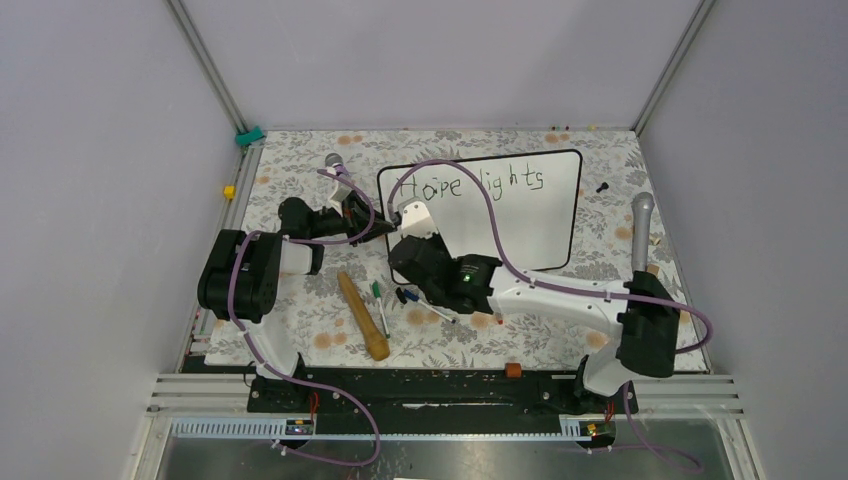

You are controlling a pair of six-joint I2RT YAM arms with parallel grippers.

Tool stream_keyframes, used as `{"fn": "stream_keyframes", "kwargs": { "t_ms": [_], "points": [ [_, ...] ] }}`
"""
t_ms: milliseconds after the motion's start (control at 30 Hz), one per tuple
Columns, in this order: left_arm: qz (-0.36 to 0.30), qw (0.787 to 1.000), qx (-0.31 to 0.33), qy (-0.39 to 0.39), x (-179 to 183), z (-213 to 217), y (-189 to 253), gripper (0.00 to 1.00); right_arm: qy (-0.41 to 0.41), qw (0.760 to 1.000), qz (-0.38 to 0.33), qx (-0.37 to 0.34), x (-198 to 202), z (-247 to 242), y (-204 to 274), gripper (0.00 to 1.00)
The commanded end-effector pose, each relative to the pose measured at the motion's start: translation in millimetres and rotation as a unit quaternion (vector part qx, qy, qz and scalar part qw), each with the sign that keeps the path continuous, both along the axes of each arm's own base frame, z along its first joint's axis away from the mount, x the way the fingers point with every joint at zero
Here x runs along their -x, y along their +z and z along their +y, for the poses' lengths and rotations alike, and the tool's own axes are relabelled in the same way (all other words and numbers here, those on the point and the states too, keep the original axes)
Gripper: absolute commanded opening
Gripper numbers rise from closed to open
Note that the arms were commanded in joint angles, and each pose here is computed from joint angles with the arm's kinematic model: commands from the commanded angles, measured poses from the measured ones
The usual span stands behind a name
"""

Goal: Write a sentence on the whiteboard

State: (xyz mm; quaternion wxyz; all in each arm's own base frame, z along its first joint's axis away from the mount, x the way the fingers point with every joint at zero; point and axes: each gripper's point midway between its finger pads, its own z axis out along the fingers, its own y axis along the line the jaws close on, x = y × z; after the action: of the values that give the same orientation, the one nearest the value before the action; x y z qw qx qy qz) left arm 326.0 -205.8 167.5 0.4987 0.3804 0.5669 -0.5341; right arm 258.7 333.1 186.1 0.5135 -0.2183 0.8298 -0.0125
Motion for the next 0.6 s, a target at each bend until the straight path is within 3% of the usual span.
{"fn": "stream_keyframes", "kwargs": {
  "t_ms": [0, 567],
  "points": [
    [-0.119, 0.993, -0.009, 0.0, -1.2, 1.2, 10.2, 0.0, 0.018, 0.996, -0.029, -0.08, 2.0, 6.9, 41.1, 0.0],
    [-0.12, 0.993, -0.01, -0.001, -0.9, 1.6, 9.9, 0.0, 0.012, 0.997, -0.037, -0.074, -14.4, 16.3, 46.1, 0.0]
  ]
}}
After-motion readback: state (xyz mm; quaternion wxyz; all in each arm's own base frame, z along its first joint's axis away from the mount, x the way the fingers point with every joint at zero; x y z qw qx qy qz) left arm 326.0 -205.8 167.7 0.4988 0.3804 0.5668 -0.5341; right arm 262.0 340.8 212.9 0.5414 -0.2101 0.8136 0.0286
